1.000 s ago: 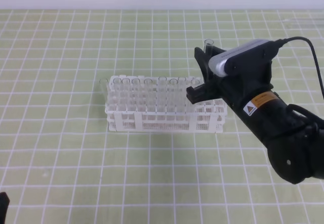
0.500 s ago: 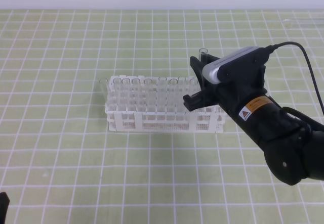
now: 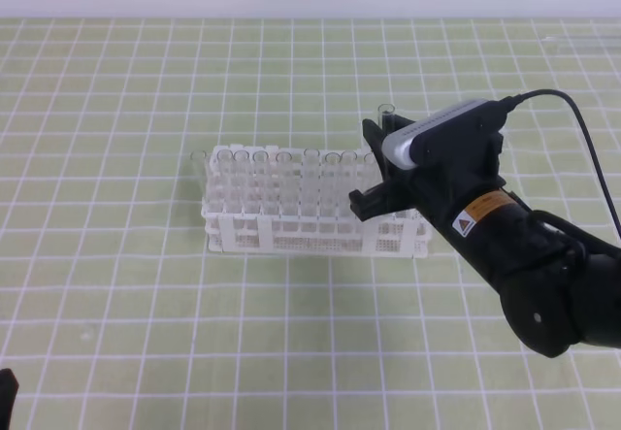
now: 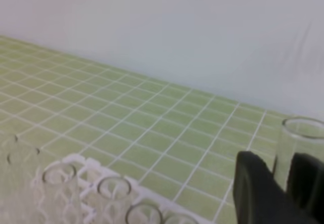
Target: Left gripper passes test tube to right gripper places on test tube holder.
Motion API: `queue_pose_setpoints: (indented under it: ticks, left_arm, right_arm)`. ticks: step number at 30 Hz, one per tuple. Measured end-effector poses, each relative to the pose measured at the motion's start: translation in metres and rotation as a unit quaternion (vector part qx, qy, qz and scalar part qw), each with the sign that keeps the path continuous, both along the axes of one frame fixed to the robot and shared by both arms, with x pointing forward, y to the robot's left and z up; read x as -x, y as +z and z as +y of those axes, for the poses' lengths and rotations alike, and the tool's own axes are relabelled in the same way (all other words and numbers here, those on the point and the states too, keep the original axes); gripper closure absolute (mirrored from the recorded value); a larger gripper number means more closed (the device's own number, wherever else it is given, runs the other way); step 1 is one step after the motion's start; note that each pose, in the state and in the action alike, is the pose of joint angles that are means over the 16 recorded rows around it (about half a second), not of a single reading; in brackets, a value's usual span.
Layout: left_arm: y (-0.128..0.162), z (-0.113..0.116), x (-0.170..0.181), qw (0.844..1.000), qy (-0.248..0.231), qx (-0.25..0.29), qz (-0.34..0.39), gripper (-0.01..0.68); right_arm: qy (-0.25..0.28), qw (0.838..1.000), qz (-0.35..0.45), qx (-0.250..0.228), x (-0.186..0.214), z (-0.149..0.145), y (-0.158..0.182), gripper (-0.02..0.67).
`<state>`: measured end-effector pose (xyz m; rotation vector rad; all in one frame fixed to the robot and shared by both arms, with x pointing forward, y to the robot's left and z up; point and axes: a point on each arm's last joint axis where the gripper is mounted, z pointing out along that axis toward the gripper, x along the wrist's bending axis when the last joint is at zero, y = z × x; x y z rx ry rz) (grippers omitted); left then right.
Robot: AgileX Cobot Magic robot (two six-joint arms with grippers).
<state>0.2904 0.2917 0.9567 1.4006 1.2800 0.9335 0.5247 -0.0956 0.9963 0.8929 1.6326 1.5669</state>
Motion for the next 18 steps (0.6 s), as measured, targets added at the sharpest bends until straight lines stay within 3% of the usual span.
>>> queue_pose_setpoints:
  ticks: [9, 18]
  left_arm:
    - [0.0001, 0.0, -0.0002, 1.0, 0.0, -0.001, 0.003, 0.151]
    - [0.0006, 0.0, -0.0002, 1.0, 0.0, -0.001, 0.002, 0.151]
  right_arm:
    - [-0.002, 1.0, -0.001, 0.0, 0.0007, -0.001, -0.0036, 0.529]
    - [-0.015, 1.0, -0.008, -0.01, 0.0068, -0.0084, -0.0105, 0.401]
